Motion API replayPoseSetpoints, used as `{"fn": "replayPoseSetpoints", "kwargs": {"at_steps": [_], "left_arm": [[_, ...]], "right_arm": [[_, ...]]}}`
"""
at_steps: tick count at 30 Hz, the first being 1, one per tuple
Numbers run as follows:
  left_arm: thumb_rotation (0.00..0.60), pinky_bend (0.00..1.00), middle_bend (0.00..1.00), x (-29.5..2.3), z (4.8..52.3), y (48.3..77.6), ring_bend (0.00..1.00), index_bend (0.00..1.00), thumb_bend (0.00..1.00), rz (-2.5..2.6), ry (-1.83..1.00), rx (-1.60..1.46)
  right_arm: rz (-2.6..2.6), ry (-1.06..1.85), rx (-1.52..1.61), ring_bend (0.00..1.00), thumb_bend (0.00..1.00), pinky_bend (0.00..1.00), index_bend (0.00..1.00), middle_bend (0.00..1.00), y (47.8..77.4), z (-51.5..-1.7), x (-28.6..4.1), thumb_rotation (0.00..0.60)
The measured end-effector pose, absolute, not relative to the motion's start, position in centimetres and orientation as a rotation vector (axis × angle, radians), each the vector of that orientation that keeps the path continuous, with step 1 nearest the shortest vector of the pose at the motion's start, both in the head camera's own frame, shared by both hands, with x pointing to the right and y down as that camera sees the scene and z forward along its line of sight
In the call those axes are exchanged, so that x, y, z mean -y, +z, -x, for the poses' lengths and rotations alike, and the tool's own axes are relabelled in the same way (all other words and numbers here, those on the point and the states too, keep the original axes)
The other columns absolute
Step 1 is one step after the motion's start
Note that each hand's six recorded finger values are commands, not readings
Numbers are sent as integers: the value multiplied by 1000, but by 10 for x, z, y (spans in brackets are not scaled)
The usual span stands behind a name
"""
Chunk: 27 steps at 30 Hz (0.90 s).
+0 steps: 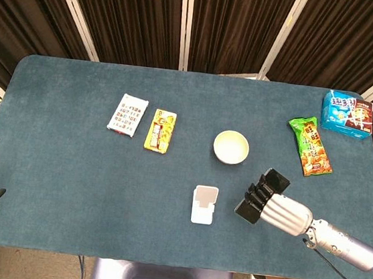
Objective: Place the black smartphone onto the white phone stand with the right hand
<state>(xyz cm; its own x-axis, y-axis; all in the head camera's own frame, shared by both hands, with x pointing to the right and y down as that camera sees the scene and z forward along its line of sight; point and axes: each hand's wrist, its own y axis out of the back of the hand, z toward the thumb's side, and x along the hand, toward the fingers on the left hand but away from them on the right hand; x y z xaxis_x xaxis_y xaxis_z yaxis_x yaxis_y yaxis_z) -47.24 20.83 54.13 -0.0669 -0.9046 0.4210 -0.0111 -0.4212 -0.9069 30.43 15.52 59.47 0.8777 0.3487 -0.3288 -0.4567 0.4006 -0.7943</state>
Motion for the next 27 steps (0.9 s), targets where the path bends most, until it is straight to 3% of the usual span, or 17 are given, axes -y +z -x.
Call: {"fn": "replayPoseSetpoints", "kwargs": {"at_steps": [7,15,27], "left_arm": [[600,0,0,-208,473,543,0,0,0,1487,-1588,-1021],[600,0,0,-204,478,548,0,0,0,1479,-1617,-1021],[600,0,0,-201,481,555,0,0,0,1474,-1649,-1013]], "right_arm": [[845,451,-137,372,438,321,539,517,582,-267,-147,600],[647,348,-260,339,442,219,539,510,595,-215,-153,600],[567,216,-343,302,451,198,550,523,610,-171,-170,600]]}}
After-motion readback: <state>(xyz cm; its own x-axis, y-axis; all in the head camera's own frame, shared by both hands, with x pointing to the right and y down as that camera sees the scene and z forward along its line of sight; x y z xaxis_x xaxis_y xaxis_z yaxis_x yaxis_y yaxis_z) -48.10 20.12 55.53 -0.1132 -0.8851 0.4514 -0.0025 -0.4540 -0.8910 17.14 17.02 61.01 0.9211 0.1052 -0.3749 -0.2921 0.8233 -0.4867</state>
